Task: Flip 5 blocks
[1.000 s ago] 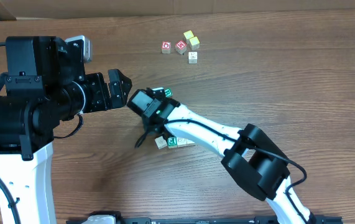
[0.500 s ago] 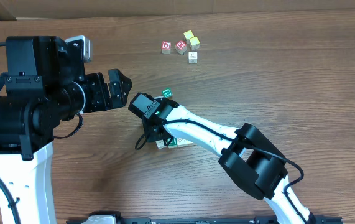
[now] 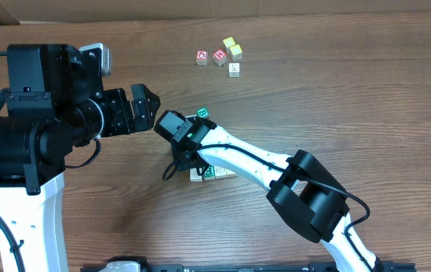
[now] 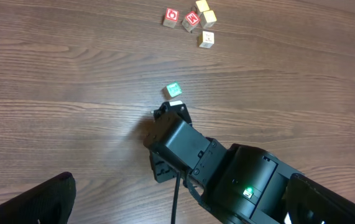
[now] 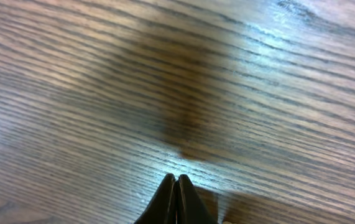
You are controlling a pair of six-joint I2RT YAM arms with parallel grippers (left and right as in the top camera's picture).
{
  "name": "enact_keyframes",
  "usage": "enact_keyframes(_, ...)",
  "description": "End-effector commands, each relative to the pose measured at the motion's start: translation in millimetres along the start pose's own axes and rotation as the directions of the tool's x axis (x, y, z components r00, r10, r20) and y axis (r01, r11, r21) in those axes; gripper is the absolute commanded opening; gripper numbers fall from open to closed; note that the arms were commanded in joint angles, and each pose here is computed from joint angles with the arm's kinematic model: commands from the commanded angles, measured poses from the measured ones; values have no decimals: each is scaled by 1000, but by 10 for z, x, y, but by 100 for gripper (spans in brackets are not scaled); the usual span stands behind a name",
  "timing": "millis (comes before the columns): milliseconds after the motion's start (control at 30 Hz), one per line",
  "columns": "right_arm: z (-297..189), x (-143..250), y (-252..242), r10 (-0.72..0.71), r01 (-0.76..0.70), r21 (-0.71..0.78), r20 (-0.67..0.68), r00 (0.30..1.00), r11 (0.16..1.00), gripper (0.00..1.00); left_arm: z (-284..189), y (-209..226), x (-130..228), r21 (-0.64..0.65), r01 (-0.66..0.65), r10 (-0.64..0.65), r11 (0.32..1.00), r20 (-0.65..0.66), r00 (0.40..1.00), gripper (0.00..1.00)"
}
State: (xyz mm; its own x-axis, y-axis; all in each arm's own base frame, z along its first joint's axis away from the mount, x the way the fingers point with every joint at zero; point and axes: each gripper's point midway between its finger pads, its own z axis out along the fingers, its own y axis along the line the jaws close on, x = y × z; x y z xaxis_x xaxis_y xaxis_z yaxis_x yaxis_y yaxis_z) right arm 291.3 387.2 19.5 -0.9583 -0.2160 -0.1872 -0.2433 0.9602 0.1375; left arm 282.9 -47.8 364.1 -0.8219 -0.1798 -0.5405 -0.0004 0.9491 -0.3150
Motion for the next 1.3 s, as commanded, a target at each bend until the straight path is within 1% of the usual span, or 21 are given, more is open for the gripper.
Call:
enact_keyframes(0, -217, 20, 273, -35, 32, -125, -23, 999, 992, 4, -64, -18, -37, 6, -15, 15, 1000, 25, 1000, 100)
enact_keyframes(100, -236, 174, 417, -63, 47, -188, -80, 995, 981, 4, -64, -18, -36, 6, -15, 15, 1000, 25, 1000, 100)
enact_keyframes(200, -238, 246, 479, -83, 66, -187, -82, 993, 980, 4, -64, -18, -36, 6, -15, 15, 1000, 25, 1000, 100)
enact_keyframes(300, -217, 311, 465, -97, 85, -149, -78, 992, 985, 4, -64, -18, -36, 6, -15, 15, 1000, 25, 1000, 100)
enact_keyframes(400, -172, 337, 364, -107, 103, -72, -56, 993, 992, 4, -64, -18, -37, 6, -15, 15, 1000, 25, 1000, 100)
enact_keyframes(500, -137, 267, 261, -112, 112, 1, -4, 994, 994, 4, -64, -18, -36, 6, -15, 15, 1000, 25, 1000, 100)
enact_keyframes(567, -138, 232, 232, -111, 111, 20, 14, 994, 994, 4, -64, -18, -36, 6, -15, 15, 1000, 25, 1000, 100)
enact_keyframes(933, -137, 163, 212, -90, 90, 20, 32, 995, 996, 4, -64, -18, -36, 6, -15, 15, 1000, 25, 1000, 99)
enact_keyframes(1100, -136, 128, 184, -11, 9, 29, 48, 999, 1000, 4, -64, -18, -37, 6, -15, 15, 1000, 25, 1000, 100)
enact_keyframes(1267, -138, 130, 124, -5, 3, 49, 43, 999, 999, 4, -64, -18, -37, 6, -15, 15, 1000, 25, 1000, 100)
